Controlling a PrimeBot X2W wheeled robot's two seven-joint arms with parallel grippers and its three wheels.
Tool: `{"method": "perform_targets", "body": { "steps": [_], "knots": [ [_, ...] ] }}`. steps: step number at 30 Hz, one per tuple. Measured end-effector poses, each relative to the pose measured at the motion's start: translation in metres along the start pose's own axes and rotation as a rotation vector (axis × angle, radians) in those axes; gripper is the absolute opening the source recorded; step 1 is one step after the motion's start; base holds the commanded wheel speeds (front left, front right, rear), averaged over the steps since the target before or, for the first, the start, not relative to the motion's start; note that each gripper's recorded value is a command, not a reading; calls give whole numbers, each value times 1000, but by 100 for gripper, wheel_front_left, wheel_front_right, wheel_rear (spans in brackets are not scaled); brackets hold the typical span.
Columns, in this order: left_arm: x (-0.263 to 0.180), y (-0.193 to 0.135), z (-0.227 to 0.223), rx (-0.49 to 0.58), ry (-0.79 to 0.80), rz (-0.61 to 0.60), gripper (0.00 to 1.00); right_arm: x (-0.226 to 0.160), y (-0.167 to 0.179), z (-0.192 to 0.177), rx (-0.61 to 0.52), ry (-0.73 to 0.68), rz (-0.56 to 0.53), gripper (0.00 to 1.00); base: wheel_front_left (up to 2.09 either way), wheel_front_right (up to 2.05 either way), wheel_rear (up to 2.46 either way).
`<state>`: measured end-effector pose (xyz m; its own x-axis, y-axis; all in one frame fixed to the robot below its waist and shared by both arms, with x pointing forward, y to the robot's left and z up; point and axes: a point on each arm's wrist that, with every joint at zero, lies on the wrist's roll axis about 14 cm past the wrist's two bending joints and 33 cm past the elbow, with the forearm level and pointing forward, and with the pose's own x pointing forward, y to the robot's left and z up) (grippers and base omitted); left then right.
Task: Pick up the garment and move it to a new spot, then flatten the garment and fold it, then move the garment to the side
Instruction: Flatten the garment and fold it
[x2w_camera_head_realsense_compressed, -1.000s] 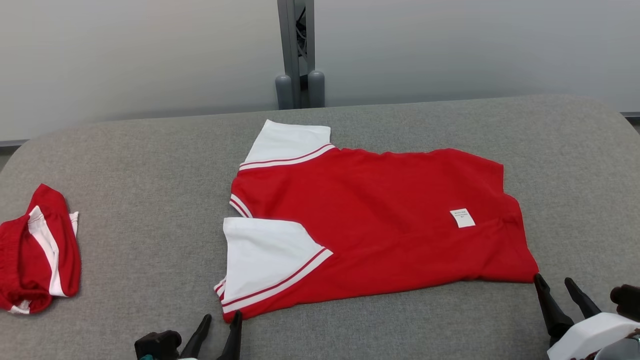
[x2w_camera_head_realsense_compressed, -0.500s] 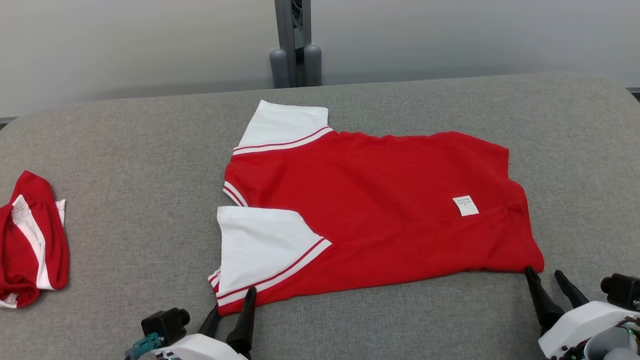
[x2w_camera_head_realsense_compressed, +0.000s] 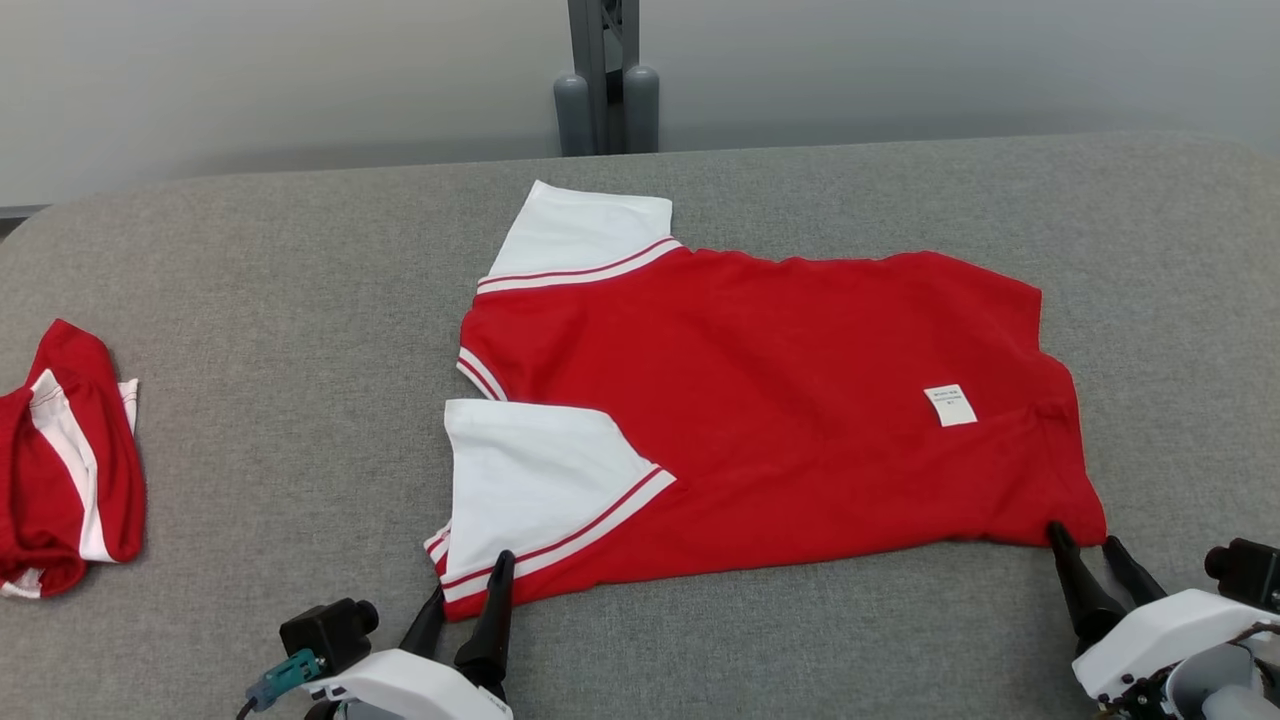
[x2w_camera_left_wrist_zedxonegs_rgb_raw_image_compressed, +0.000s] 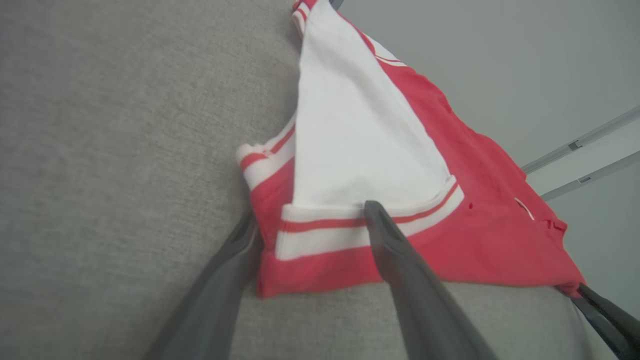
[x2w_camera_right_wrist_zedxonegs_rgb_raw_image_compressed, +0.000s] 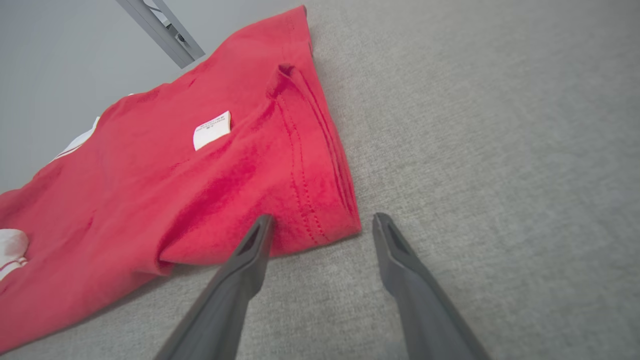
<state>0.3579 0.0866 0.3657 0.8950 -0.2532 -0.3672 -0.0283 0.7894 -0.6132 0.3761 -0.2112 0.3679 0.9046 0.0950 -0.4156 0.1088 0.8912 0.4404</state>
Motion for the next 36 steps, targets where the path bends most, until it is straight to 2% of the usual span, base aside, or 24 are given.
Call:
{"method": "perform_targets", "body": {
  "steps": [2,3,4,5,6,7,8,9,29,36],
  "knots": [
    [1,-2,0,-5,1,-5,100,2,2,-1,3,5,5,100,0,0,0],
    [1,-3,-1,-2,4,-9,80,3,2,0,4,5,8,100,0,0,0],
    [1,-3,-1,-1,5,-12,48,3,3,0,6,5,10,100,0,0,0],
    [1,-3,-1,-3,7,-13,29,4,4,0,4,7,13,100,0,0,0],
    [1,-3,-2,-2,9,-14,23,4,6,0,0,11,20,84,0,0,0],
    [1,-2,-3,-3,12,-12,10,5,7,0,-7,14,25,45,0,0,0],
    [1,-2,-3,1,15,-12,0,5,7,0,-14,16,28,22,0,0,0],
    [2,-1,-2,6,16,-12,0,6,7,1,-21,17,31,0,0,0,0],
    [3,2,20,77,-50,-10,0,8,6,22,-109,-31,44,0,0,0,0],
    [-4,-3,18,94,-51,-23,0,-4,6,15,-134,-13,55,0,0,0,0]
  ]
}}
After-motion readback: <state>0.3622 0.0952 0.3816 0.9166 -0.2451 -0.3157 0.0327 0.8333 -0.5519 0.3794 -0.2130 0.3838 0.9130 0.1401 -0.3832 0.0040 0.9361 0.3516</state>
